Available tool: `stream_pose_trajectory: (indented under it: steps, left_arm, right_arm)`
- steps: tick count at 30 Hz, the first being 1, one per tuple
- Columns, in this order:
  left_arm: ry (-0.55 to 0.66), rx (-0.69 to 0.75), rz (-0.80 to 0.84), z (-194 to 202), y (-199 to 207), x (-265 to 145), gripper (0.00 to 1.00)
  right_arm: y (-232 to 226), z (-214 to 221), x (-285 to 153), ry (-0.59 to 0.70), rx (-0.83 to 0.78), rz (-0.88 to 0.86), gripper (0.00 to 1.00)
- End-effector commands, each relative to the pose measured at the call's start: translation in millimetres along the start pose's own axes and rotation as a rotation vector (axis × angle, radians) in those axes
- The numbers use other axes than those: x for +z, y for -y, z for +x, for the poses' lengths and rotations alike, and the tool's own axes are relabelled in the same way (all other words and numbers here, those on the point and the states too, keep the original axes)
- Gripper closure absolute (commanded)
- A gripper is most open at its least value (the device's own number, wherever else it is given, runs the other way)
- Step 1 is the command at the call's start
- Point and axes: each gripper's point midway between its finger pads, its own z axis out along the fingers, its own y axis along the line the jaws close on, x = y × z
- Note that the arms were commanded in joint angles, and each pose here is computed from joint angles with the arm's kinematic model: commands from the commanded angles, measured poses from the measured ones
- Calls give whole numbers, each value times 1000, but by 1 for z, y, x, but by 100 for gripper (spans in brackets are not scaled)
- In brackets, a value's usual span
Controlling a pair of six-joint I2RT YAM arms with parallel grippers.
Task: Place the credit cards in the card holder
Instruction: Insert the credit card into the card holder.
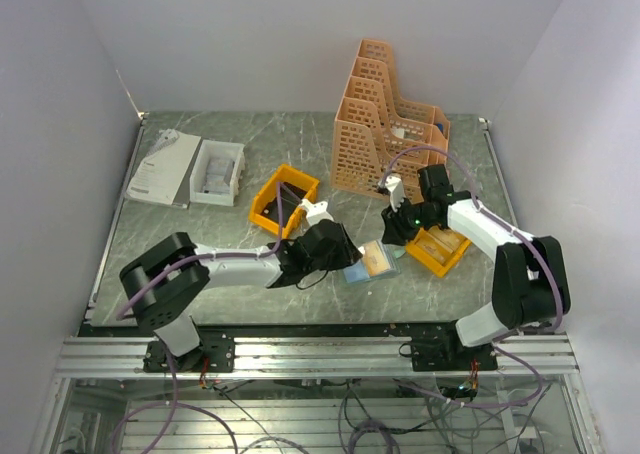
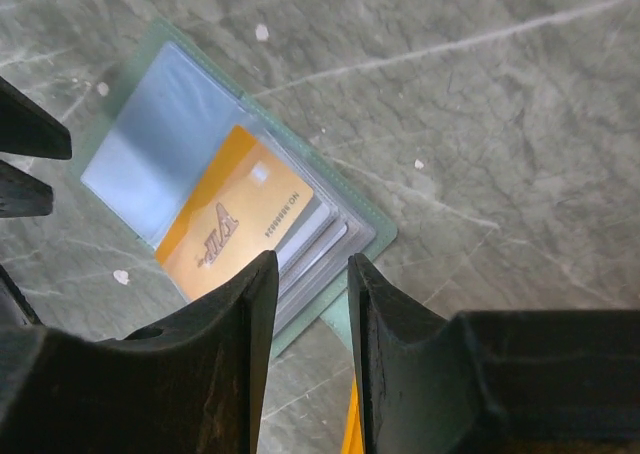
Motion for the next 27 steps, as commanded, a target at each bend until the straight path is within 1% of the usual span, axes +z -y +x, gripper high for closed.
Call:
stream_pose_trajectory:
  steps: [1, 4, 7, 9, 12, 15, 21, 27]
  left_arm:
    - [40, -72, -73, 11, -10, 18, 58]
    - [56, -101, -52, 12, -7, 26, 59]
    - [58, -105, -74, 14, -10, 32, 58]
    - [57, -108, -81, 14, -8, 37, 58]
    - [52, -120, -84, 18, -8, 46, 57]
    - [49, -126, -93, 21, -9, 54, 56]
    - [49, -125, -143, 23, -17, 62, 52]
    - [75, -158, -117, 22, -15, 68, 51]
  right_arm:
    - [7, 11, 3, -63, 90, 22, 67]
    - [13, 16, 5, -87, 109, 53, 71]
    - [19, 20, 4, -101, 113, 87, 75]
    - [21, 24, 6, -120, 117, 99, 79]
    - [22, 33, 11, -160, 132, 87, 87]
    - [21, 42, 17, -203, 144, 75, 91]
    - [20, 45, 20, -219, 148, 70, 92]
    - [19, 47, 22, -227, 147, 64, 92]
